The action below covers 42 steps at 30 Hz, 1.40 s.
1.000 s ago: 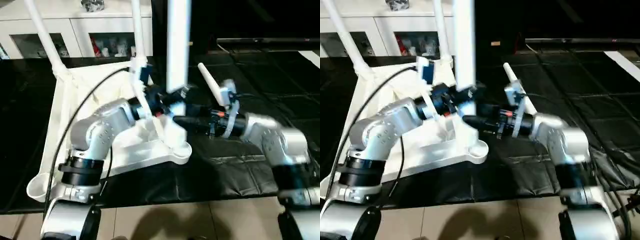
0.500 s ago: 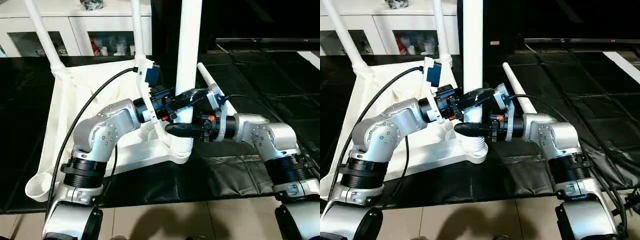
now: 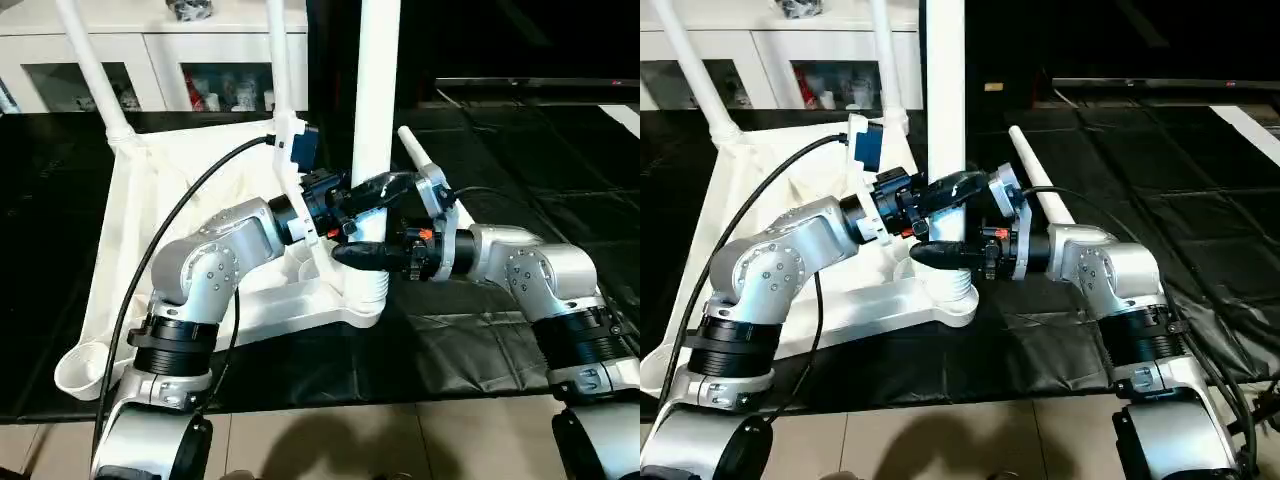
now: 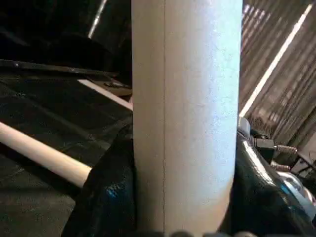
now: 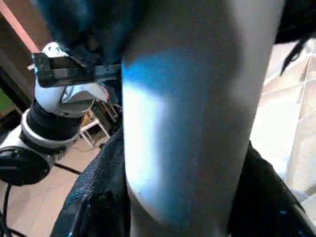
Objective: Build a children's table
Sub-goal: Pick table leg
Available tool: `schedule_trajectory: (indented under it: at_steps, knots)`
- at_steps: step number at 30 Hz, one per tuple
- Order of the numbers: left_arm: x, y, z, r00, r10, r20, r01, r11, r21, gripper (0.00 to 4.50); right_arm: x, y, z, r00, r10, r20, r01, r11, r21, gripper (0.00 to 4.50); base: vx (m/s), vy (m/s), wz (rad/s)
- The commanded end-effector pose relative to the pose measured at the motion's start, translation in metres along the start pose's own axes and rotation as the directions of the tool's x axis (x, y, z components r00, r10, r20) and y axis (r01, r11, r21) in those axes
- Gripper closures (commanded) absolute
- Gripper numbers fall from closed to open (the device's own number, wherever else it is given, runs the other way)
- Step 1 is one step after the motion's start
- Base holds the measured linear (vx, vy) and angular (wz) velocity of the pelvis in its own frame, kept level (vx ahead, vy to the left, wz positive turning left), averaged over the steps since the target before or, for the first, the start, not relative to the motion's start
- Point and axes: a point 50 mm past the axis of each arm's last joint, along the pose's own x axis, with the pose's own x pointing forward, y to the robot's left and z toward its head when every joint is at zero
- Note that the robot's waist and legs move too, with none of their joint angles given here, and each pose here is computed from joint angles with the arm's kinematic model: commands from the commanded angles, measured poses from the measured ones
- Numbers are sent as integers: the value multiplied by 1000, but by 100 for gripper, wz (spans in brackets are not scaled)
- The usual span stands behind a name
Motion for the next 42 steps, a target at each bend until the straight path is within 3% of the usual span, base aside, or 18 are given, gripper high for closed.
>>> schedule_trajectory:
  at_steps: [1,6,7,10,12,22,23,24,26,30,36,42]
  knots:
    - [5,-8,27,995,-30,96,25,999,44,187,2,-1,-7,999,-18,-49,18,1000,13,246,0,0,0]
    - [7,-5,27,996,16,93,-22,997,69,146,3,-2,-7,998,-33,-59,33,999,-2,250,0,0,0]
    - [7,-5,26,995,14,95,-20,998,61,197,2,-2,-7,998,-35,-58,35,999,-3,251,0,0,0]
    - [8,-3,26,995,32,93,-36,998,45,191,2,-3,-6,998,-42,-56,42,999,-9,251,0,0,0]
    - [8,-3,26,995,37,93,-41,998,42,237,2,-3,-6,997,-45,-55,45,999,-13,251,0,0,0]
    - [8,-1,29,995,54,84,-61,995,81,267,2,-6,-1,995,-84,-61,78,993,-86,251,0,0,0]
    - [8,-3,30,996,42,78,-49,994,93,268,1,-5,0,996,-70,-60,65,995,-71,195,0,0,0]
    - [8,-4,30,997,38,70,-45,994,104,268,1,-5,1,996,-68,-55,65,996,-63,181,0,0,0]
    - [8,-5,30,998,34,47,-40,991,131,268,0,-5,4,997,-63,-46,60,997,-57,181,0,0,0]
    - [9,-7,30,999,28,36,-33,989,143,268,-4,-6,7,996,-69,-58,64,995,-80,139,0,0,0]
    - [10,-8,31,1000,17,25,-20,989,150,268,-7,-7,11,996,-66,-61,63,997,-51,136,0,0,0]
    - [11,-11,31,1000,-2,21,-2,989,150,268,-3,-4,5,995,-25,-92,26,1000,2,136,0,0,0]
